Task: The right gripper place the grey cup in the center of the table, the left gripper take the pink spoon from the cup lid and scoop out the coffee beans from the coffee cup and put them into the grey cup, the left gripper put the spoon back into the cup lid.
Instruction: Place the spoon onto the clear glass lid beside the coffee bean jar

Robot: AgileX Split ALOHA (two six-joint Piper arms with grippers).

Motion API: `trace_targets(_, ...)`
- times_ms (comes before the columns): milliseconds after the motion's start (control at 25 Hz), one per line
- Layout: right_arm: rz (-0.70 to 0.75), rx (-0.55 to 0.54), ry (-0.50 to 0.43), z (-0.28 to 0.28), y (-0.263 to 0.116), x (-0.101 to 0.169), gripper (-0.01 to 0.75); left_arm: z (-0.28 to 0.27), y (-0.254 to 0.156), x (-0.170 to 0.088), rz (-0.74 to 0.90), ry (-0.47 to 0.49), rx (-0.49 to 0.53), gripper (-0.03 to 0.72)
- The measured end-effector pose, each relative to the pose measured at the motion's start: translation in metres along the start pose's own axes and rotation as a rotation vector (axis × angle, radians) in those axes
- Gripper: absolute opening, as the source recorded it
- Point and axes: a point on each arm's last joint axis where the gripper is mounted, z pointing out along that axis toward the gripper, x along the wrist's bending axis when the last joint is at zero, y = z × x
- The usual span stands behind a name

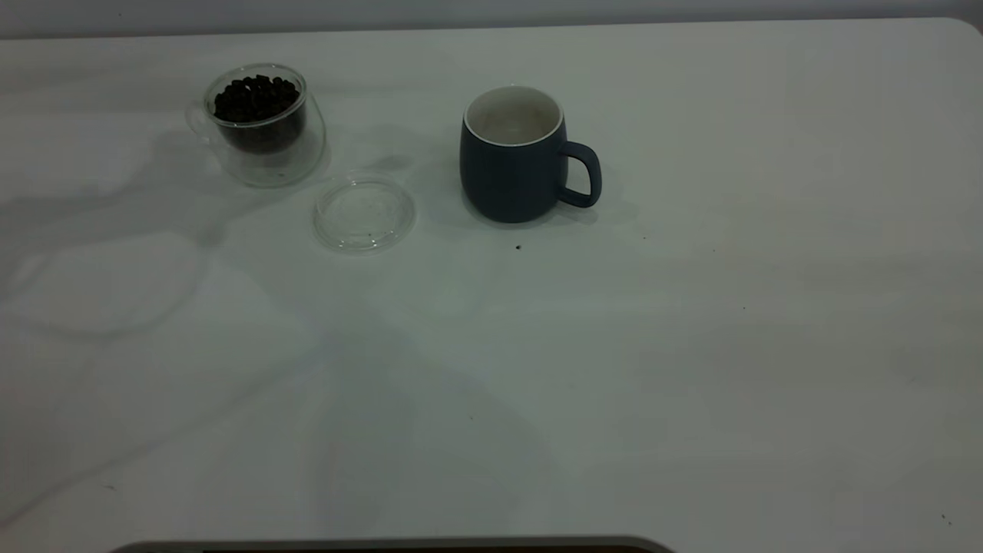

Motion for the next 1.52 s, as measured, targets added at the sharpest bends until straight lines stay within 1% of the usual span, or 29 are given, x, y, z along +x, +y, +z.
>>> trace_targets(200,0.000,-0.001,0.000,0.000,0.000,0.000,0.457,0.014,-0.023,0.015,-0.110,0.084,0.112,0.127)
trace_targets(400,0.000,-0.001,0.000,0.000,0.000,0.000,0.457,0.030,-0.039,0.024,-0.194,0.094,0.172,0.127)
trace_targets(600,0.000,-0.001,0.000,0.000,0.000,0.000,0.457,0.035,-0.053,0.032,-0.257,0.134,0.253,0.127)
trace_targets(760,0.000,-0.001,0.000,0.000,0.000,0.000,0.457,0.040,-0.060,0.041,-0.317,0.186,0.266,0.127)
trace_targets(960,0.000,-0.001,0.000,0.000,0.000,0.000,0.457,0.050,-0.068,0.045,-0.344,0.189,0.283,0.127)
trace_targets(1160,0.000,-0.001,0.000,0.000,0.000,0.000,0.457,0.050,-0.069,0.048,-0.365,0.226,0.288,0.127)
trace_targets(1520,0.000,-0.001,0.000,0.000,0.000,0.000,0.457,0.045,-0.080,0.050,-0.402,0.285,0.412,0.127)
